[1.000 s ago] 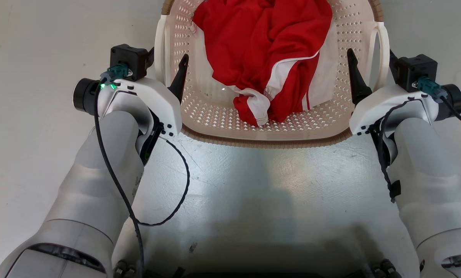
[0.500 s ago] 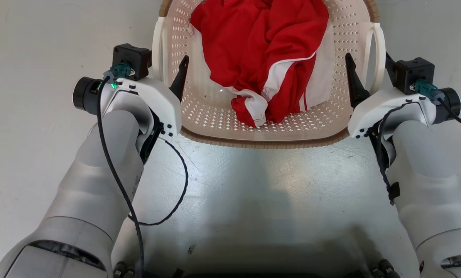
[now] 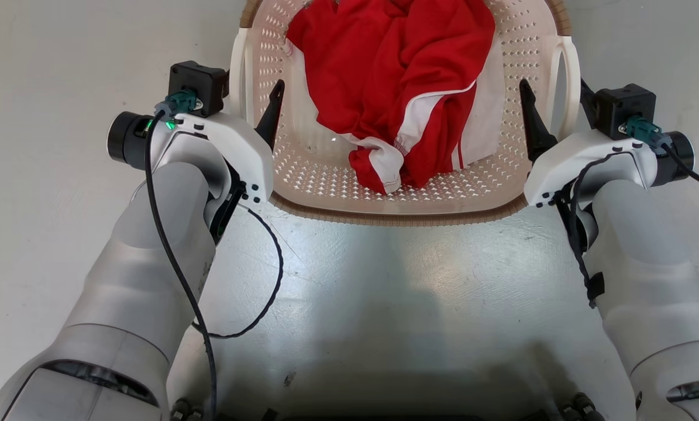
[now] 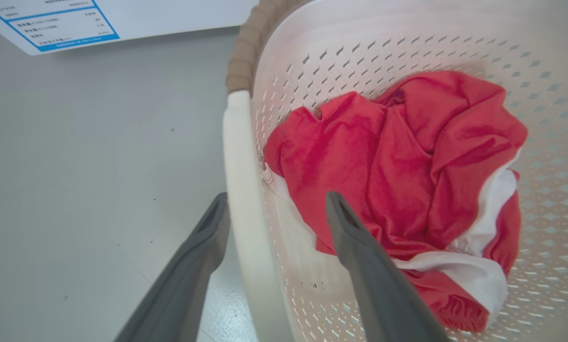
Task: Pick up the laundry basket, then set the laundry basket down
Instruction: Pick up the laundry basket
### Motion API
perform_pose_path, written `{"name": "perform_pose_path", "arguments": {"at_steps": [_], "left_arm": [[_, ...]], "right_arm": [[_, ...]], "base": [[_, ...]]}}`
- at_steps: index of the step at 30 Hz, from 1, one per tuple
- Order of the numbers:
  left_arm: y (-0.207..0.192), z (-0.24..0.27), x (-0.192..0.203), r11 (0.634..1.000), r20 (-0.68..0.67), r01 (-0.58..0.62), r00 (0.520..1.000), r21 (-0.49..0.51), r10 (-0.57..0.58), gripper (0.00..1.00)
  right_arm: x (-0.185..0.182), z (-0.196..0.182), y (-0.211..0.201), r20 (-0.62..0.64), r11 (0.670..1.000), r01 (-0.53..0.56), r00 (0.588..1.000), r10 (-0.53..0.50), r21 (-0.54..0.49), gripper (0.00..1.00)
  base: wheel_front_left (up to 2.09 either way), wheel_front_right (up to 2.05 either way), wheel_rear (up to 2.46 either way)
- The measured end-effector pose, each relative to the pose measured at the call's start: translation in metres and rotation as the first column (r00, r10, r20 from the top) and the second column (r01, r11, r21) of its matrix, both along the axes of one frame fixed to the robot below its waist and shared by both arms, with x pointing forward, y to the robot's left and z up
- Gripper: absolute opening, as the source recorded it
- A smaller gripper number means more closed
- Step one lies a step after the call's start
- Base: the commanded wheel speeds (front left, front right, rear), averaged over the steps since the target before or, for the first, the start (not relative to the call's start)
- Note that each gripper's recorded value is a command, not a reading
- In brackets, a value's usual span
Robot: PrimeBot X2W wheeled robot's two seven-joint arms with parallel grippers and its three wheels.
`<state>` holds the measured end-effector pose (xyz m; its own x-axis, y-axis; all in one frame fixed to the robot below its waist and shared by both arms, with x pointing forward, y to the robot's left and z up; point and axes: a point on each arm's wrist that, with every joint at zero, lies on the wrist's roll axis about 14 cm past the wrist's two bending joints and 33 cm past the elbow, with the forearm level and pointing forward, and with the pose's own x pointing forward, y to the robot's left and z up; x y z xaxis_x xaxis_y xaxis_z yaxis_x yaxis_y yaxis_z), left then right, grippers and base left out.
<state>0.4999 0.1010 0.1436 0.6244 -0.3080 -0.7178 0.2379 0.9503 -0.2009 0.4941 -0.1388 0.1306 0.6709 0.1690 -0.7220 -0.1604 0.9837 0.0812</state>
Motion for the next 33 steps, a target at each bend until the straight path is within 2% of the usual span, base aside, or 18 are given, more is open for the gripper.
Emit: {"name": "perform_pose_path", "arguments": {"at_steps": [13, 14, 15, 16, 33], "left_arm": [[-0.002, -0.004, -0.003, 1.0, -0.012, 0.015, 1.0, 0.005, -0.015, 1.0], [-0.002, -0.005, -0.005, 1.0, -0.016, 0.021, 1.0, 0.007, -0.021, 0.89], [-0.002, -0.006, -0.007, 0.999, -0.022, 0.03, 0.999, 0.012, -0.03, 0.89], [-0.003, -0.007, -0.01, 0.999, -0.03, 0.042, 0.999, 0.018, -0.042, 0.0], [0.003, 0.009, -0.01, 0.999, -0.029, 0.018, 0.999, 0.028, -0.017, 0.0]], "right_arm": [[-0.002, 0.0, -0.004, -0.005, 1.0, 0.01, 1.0, -0.01, -0.002, 1.0], [-0.002, 0.0, -0.003, -0.006, 1.0, 0.009, 1.0, -0.009, 0.001, 0.0], [-0.004, -0.001, -0.001, -0.011, 1.0, 0.007, 1.0, -0.007, 0.007, 0.0], [-0.006, -0.002, 0.0, -0.018, 1.0, 0.004, 1.0, -0.004, 0.011, 0.0], [-0.013, 0.01, 0.009, -0.04, 1.0, 0.0, 0.999, 0.001, 0.028, 0.0]], "base": [[0.0, 0.0, 0.0], [0.0, 0.0, 0.0], [0.0, 0.0, 0.0], [0.0, 0.0, 0.0], [0.0, 0.0, 0.0]]}}
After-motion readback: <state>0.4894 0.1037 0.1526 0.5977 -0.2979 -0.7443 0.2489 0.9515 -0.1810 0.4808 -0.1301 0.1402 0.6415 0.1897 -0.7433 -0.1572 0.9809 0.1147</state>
